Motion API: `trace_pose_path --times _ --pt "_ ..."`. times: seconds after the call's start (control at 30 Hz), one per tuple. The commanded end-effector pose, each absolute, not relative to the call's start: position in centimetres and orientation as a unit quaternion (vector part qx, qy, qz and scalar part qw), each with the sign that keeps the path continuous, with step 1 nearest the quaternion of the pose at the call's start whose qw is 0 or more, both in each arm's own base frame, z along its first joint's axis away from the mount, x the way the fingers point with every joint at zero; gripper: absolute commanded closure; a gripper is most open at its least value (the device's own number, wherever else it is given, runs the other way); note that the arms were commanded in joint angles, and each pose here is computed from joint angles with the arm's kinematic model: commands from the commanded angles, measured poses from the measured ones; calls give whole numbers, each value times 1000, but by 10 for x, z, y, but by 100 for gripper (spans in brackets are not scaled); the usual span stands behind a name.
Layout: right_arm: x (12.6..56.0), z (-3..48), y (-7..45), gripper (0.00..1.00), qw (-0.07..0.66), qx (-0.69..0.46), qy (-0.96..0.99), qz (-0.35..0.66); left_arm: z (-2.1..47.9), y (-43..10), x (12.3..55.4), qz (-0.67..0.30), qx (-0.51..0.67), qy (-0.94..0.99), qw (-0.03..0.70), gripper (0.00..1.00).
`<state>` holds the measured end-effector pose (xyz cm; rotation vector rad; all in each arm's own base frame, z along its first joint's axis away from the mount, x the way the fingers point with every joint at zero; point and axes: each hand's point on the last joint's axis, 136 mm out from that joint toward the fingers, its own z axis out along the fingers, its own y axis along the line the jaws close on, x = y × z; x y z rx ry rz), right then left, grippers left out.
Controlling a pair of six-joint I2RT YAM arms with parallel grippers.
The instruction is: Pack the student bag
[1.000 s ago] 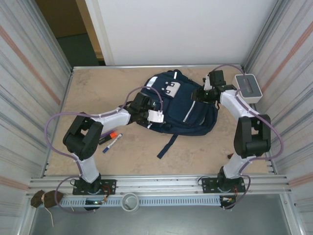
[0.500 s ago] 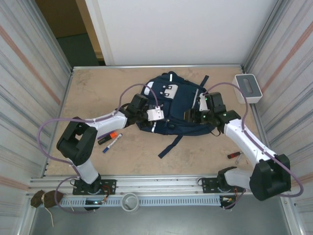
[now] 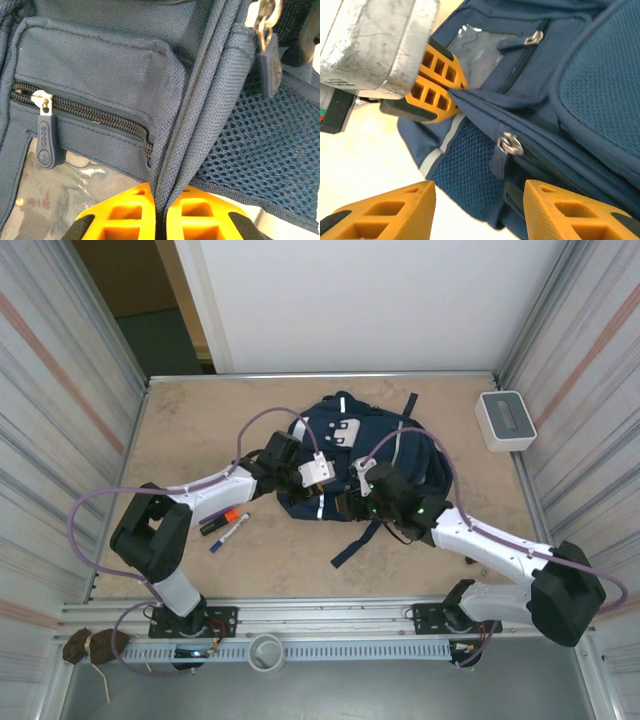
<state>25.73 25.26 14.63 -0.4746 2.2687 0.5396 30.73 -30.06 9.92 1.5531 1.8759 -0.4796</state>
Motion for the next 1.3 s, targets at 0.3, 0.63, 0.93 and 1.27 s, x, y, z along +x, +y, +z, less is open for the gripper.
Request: trace_pose_path --times 0.3,0.63,0.93,1.27 --pt "291 140 256 49 464 -202 862 29 156 -315 293 -307 576 679 336 100" --pt "304 156 240 71 489 -166 855 -51 146 -309 291 -302 581 684 322 100" --pt "302 159 232 81 453 -150 879 -8 135 -308 291 -299 581 691 309 100" --pt "297 158 237 96 411 -134 898 82 128 -305 295 -284 582 698 305 100"
